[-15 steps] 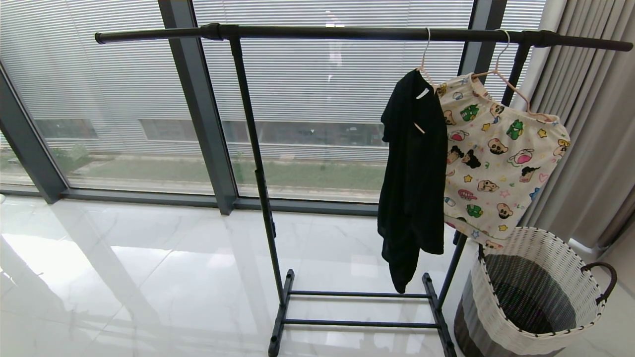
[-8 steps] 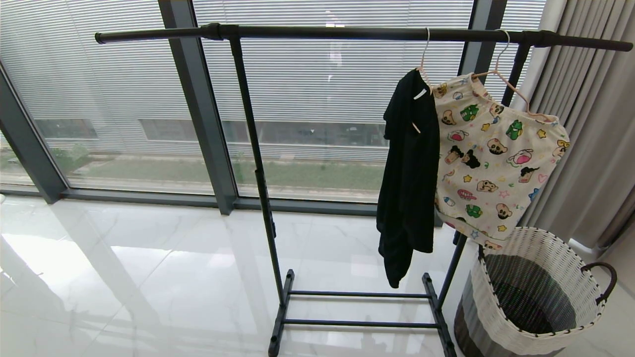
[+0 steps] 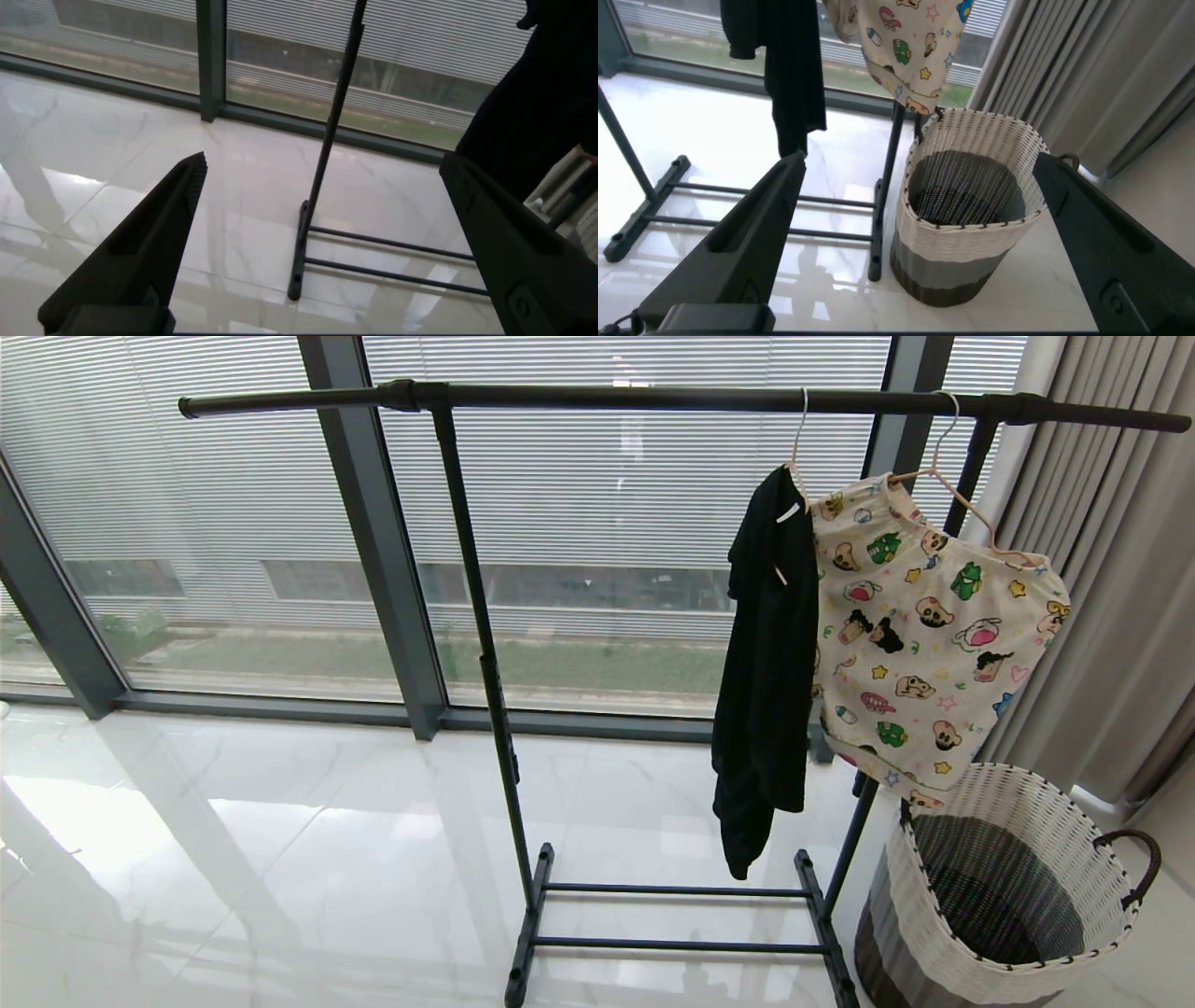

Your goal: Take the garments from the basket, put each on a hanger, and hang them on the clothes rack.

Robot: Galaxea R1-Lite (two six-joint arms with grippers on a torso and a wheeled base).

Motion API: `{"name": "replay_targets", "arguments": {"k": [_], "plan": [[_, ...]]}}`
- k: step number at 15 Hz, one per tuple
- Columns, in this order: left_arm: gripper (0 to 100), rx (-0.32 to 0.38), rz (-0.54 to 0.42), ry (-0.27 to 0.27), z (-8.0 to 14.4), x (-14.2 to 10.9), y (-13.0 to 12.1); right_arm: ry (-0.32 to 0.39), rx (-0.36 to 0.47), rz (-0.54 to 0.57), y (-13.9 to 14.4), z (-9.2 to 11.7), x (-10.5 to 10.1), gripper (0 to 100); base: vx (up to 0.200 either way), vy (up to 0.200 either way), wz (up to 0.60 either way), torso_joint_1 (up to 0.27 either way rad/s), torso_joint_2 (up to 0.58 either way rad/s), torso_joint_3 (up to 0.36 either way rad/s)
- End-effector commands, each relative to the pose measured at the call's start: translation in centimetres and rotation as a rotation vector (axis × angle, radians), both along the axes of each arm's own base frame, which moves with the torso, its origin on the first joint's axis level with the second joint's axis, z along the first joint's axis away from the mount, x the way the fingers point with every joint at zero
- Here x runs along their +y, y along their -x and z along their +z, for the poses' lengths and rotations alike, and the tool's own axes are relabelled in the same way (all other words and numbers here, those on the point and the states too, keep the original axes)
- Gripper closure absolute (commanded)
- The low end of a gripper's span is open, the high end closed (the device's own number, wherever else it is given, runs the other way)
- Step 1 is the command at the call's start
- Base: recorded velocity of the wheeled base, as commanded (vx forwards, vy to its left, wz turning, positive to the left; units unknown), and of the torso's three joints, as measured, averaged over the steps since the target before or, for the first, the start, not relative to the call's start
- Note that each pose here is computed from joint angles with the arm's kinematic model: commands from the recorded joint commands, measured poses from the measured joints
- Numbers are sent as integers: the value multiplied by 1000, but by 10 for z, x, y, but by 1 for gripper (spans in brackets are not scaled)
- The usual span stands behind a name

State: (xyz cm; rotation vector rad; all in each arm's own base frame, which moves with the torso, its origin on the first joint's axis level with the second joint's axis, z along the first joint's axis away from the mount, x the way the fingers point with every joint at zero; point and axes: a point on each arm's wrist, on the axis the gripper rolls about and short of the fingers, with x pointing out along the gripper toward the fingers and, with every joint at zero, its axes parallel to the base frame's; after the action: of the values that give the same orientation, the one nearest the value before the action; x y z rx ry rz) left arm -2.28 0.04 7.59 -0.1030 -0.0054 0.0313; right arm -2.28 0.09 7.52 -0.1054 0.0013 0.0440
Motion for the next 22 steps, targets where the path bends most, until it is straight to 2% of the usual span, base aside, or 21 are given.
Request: {"name": "replay_targets", "arguments": {"k": [1, 22], "plan": [[0, -1, 1, 1, 0, 0, 0, 0, -1, 1, 0, 0, 0, 0, 0, 0, 0, 0, 0, 0], [0, -1, 1, 1, 0, 0, 0, 0, -1, 1, 0, 0, 0, 0, 0, 0, 0, 0, 0, 0]]}}
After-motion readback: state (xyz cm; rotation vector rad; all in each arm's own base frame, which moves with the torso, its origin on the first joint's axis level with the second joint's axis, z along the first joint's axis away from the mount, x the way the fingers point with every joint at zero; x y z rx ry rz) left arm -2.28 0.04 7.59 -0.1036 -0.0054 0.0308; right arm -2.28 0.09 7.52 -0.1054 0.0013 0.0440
